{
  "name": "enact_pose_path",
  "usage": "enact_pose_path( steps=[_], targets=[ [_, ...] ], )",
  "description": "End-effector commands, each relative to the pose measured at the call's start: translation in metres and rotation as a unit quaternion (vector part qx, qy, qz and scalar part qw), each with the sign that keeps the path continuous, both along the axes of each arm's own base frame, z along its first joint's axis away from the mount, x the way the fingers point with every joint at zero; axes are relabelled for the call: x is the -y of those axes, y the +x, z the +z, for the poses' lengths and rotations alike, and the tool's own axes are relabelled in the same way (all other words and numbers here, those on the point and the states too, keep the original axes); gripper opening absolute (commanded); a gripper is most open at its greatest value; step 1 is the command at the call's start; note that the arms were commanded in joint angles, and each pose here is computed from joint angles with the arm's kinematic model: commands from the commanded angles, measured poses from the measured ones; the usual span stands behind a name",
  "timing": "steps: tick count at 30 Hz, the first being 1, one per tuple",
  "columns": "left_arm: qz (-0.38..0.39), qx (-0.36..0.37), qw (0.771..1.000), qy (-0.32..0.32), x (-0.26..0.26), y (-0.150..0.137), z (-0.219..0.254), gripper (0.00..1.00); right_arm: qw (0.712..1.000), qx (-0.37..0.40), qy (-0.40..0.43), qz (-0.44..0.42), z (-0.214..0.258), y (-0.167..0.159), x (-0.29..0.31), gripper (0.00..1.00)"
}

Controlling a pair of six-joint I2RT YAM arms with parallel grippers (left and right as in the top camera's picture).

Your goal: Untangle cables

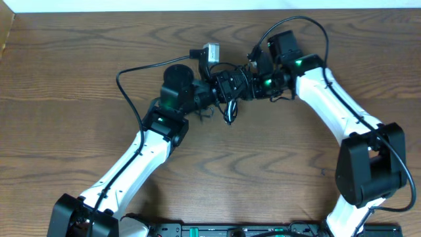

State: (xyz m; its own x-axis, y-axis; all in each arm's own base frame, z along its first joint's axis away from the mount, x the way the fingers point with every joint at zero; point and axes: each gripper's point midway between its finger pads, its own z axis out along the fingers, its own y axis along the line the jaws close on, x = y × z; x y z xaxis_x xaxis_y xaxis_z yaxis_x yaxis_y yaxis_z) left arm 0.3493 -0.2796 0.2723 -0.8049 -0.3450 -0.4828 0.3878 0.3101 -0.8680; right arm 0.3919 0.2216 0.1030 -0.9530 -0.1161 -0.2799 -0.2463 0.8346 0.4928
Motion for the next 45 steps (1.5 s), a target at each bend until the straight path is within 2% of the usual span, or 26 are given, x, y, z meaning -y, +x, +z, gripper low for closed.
enact_pose_path(
  steps=[1,8,16,23,28,32,35,40,45],
  targets=[
    [-0.054,0.01,0.998,-0.03,-0.002,-0.021,0.027,0.07,0.993,-0.028,-0.056,-0.098,-0.028,0.013,0.022,0.63],
    [-0.038,0.041,0.998,-0.041,-0.026,-0.03,0.059,0.08,0.99,-0.051,-0.053,-0.119,-0.046,0.02,0.035,0.55],
    [-0.021,-0.022,1.0,-0.002,-0.058,-0.031,0.032,0.07,0.989,-0.052,-0.06,-0.121,-0.048,0.023,0.056,0.52],
    [-0.004,-0.117,0.99,0.084,-0.089,-0.041,-0.034,0.07,0.983,-0.077,-0.069,-0.152,-0.052,0.023,0.094,0.48],
    [0.067,-0.176,0.962,0.199,-0.126,-0.045,-0.089,0.07,0.98,-0.091,-0.07,-0.163,-0.053,0.02,0.121,0.49],
    [0.1,-0.196,0.935,0.28,-0.15,-0.052,-0.116,0.07,0.988,-0.085,-0.05,-0.119,-0.05,0.016,0.116,0.5],
    [0.097,-0.198,0.926,0.306,-0.156,-0.057,-0.121,0.07,0.997,-0.066,0.002,-0.048,-0.039,0.012,0.093,0.54],
    [0.065,-0.145,0.933,0.322,-0.146,-0.054,-0.104,0.07,0.989,-0.013,0.133,0.065,0.002,0.005,0.043,0.56],
    [0.035,-0.075,0.94,0.33,-0.126,-0.049,-0.073,0.07,0.967,0.028,0.224,0.12,0.042,0.0,0.001,0.58]
  ],
)
